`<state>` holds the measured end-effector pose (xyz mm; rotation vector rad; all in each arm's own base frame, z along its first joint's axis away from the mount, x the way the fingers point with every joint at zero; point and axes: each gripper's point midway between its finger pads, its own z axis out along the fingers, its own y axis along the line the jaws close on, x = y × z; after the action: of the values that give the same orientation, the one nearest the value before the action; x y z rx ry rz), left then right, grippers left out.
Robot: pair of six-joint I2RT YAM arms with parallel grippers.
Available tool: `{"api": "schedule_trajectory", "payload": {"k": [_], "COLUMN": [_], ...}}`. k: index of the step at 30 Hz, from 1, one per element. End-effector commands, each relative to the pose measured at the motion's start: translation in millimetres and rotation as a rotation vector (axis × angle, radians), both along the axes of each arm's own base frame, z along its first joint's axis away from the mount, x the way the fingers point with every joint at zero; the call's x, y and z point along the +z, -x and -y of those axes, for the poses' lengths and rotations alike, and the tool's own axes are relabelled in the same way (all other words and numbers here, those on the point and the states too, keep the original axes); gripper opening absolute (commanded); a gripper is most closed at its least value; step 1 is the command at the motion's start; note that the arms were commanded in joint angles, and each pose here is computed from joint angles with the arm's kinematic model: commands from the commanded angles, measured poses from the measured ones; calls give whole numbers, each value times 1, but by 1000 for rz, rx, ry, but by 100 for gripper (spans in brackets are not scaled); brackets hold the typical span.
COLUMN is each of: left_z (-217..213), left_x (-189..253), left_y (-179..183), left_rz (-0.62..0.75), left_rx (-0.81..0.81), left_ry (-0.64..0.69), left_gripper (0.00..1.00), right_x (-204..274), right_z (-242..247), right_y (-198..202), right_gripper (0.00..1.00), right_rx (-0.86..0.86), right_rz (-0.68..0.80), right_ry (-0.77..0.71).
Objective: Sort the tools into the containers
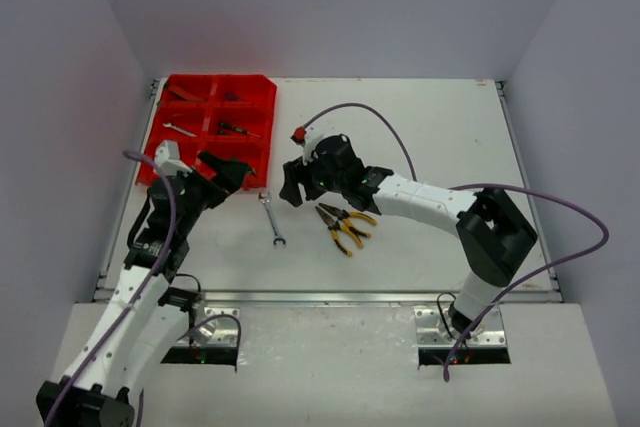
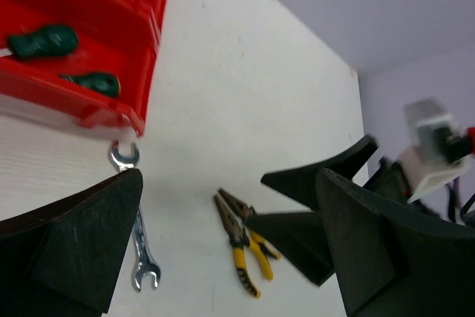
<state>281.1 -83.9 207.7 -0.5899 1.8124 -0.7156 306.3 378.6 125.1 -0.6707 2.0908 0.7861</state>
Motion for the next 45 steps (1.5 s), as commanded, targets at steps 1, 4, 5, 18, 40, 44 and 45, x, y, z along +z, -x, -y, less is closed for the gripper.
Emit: {"api": "schedule_trajectory", "payload": {"k": [1,4,5,18,40,44,45], "left_z": [-65,-87,-91,-99,-96,-94,-93], "left_x": [31,44,43,115,98,98,97], "left_y": [18,31,35,73,76,76,76], "left_rz": [55,70,61,233,231,229,229], "left_rx": [316,412,436,439,404,395,390], "left_ry": [-117,-177,-178,-174,-218,-220,-220], "left_gripper": [100,100,100,100,100,100,100], "right_x": [5,-10,-32,-102,-205,-208,-206], "right_z": [-2,-6,0,-55,-14,-4,-2], "right_y": [5,4,7,7,30,36,38], "right_gripper": [95,99,99,76,21,0,0], "right_rx": [20,-30,-67,-69,-142,-126,-119], "right_rz": [-10,-91,-121,-317,-451,-464,-466], "right_ry": [-3,105,205,580,849,881,878]}}
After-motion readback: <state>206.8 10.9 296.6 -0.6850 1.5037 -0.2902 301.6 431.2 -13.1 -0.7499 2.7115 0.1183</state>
